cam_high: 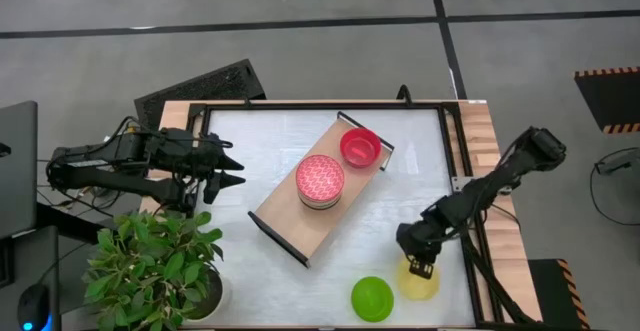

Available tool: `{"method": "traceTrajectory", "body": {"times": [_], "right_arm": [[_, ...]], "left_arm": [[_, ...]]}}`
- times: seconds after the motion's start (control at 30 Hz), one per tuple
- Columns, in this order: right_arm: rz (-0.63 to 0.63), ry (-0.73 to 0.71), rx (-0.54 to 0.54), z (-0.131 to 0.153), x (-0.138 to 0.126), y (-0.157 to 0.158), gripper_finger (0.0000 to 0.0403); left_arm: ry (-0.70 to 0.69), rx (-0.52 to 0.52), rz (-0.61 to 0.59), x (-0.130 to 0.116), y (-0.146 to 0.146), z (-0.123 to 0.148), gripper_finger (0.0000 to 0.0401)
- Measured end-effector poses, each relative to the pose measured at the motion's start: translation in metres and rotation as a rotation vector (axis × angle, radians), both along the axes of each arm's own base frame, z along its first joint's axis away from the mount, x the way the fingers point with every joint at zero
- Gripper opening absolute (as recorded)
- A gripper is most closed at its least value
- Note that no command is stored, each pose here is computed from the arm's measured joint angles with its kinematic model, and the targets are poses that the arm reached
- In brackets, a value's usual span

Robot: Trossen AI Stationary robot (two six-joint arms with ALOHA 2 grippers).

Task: Place and stack bowls onto a shelf
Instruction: Stack the yellow bowl on top of the orange bowl on the shelf

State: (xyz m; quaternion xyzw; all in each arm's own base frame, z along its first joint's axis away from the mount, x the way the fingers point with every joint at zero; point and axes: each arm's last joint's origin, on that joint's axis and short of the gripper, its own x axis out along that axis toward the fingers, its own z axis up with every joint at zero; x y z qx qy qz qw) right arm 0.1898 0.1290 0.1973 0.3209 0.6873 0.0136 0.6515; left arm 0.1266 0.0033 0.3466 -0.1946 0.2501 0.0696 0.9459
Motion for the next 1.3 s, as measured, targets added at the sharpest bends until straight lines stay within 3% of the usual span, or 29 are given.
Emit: {"method": "traceTrajectory", "body": {"times": [0.17,0.3,0.47,0.67,0.83,1.07,1.3], "right_arm": [[-0.086,-0.09,0.039,0.055,0.008,-0.025,0.0022],[-0.176,-0.274,0.043,0.112,0.013,-0.055,0.0022],[-0.366,-0.558,-0.142,0.184,0.012,-0.107,0.0022],[-0.534,-0.678,-0.435,0.241,0.003,-0.166,0.0022],[-0.539,-0.559,-0.525,0.237,0.023,-0.213,0.0022],[-0.413,-0.385,-0.434,0.194,0.06,-0.258,0.0022],[-0.329,-0.284,-0.389,0.165,0.081,-0.272,0.0022]], "left_arm": [[0.021,0.009,0.016,-0.001,0.001,-0.002,0.0186],[0.042,0.019,0.033,-0.002,0.001,-0.004,0.0186],[0.048,0.024,0.043,-0.002,0.001,-0.004,0.0186],[0.048,0.028,0.051,-0.002,0.002,-0.004,0.0186],[0.048,0.036,0.069,-0.003,0.002,-0.004,0.0186],[0.045,0.004,0.09,-0.003,0.002,-0.004,0.0186],[0.044,-0.008,0.097,-0.003,0.002,-0.004,0.0186]]}}
